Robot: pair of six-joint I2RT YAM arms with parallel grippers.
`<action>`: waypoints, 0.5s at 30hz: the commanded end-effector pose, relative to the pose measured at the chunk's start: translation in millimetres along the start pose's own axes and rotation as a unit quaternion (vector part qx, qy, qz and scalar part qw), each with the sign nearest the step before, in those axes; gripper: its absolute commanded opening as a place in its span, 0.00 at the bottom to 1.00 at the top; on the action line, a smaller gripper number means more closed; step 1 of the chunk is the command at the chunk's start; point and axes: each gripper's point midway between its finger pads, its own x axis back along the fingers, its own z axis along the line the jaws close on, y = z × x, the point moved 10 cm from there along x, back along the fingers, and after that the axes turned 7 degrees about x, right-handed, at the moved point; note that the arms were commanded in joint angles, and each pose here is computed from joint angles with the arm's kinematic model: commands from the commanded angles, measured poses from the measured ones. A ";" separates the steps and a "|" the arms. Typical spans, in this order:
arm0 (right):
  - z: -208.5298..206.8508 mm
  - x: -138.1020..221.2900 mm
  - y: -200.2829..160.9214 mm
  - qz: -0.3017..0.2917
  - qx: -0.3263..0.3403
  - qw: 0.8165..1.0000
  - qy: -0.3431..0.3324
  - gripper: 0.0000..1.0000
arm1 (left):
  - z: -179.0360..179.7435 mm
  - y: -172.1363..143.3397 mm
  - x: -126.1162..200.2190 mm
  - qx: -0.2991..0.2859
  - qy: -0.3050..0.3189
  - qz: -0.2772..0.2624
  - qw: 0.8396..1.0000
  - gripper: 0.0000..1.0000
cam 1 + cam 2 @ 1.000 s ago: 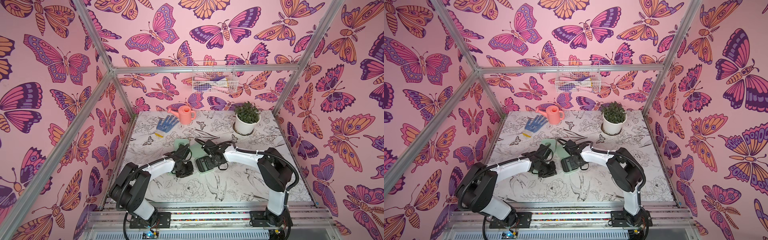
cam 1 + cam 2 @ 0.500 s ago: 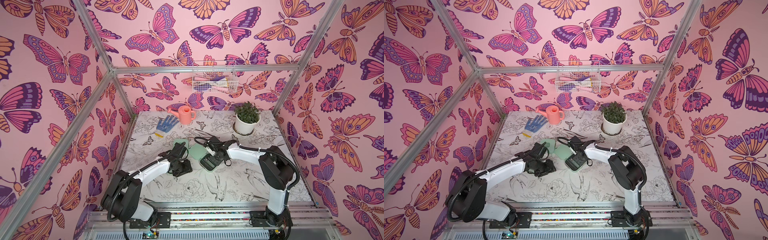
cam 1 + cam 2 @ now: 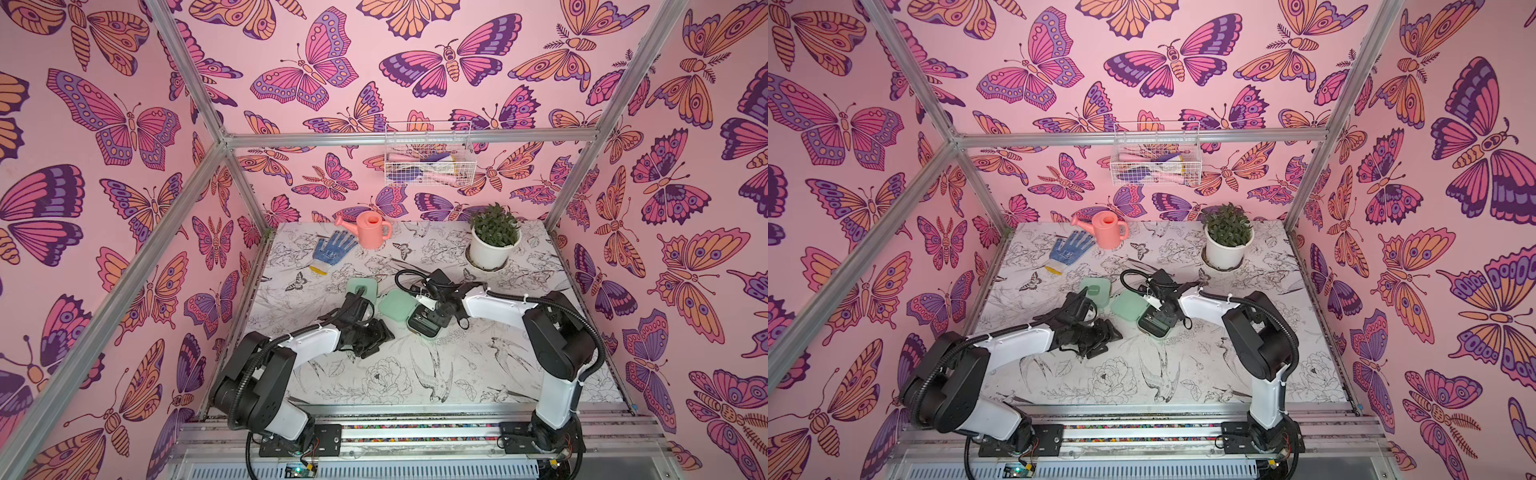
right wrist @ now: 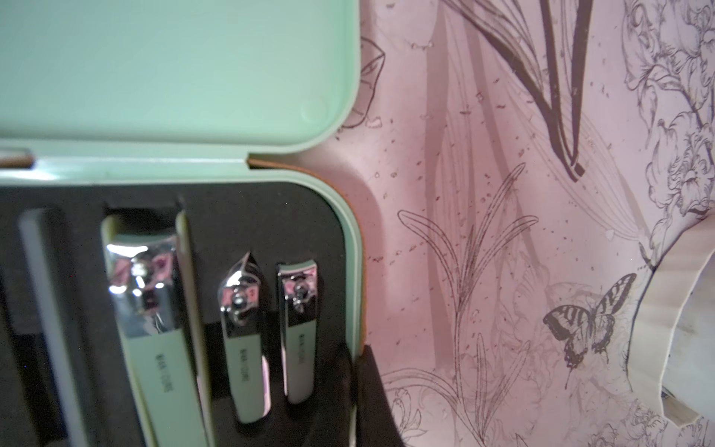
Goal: Organize nail clipper sets
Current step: Adjust the storage box at the center of the board.
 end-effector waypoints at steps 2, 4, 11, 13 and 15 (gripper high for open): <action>3.3 -9.0 -11.9 0.010 0.007 1.000 0.012 0.00 | -1.0 10.5 -17.7 0.035 -0.033 -0.002 0.999 0.69; 2.6 -6.5 -10.6 0.003 0.007 1.000 0.013 0.00 | -1.1 15.0 -25.7 0.046 -0.046 -0.001 0.998 0.69; 2.4 -4.7 -9.5 0.003 0.006 1.000 0.022 0.00 | 10.9 27.3 -49.7 0.092 -0.067 -0.019 0.993 0.68; 3.3 -5.6 -9.5 0.004 0.007 1.000 0.026 0.00 | 17.1 29.2 -55.6 0.107 -0.075 -0.027 0.991 0.68; 3.6 -6.7 -9.5 0.007 0.007 0.999 0.030 0.00 | 24.3 30.6 -62.1 0.124 -0.087 -0.036 0.988 0.68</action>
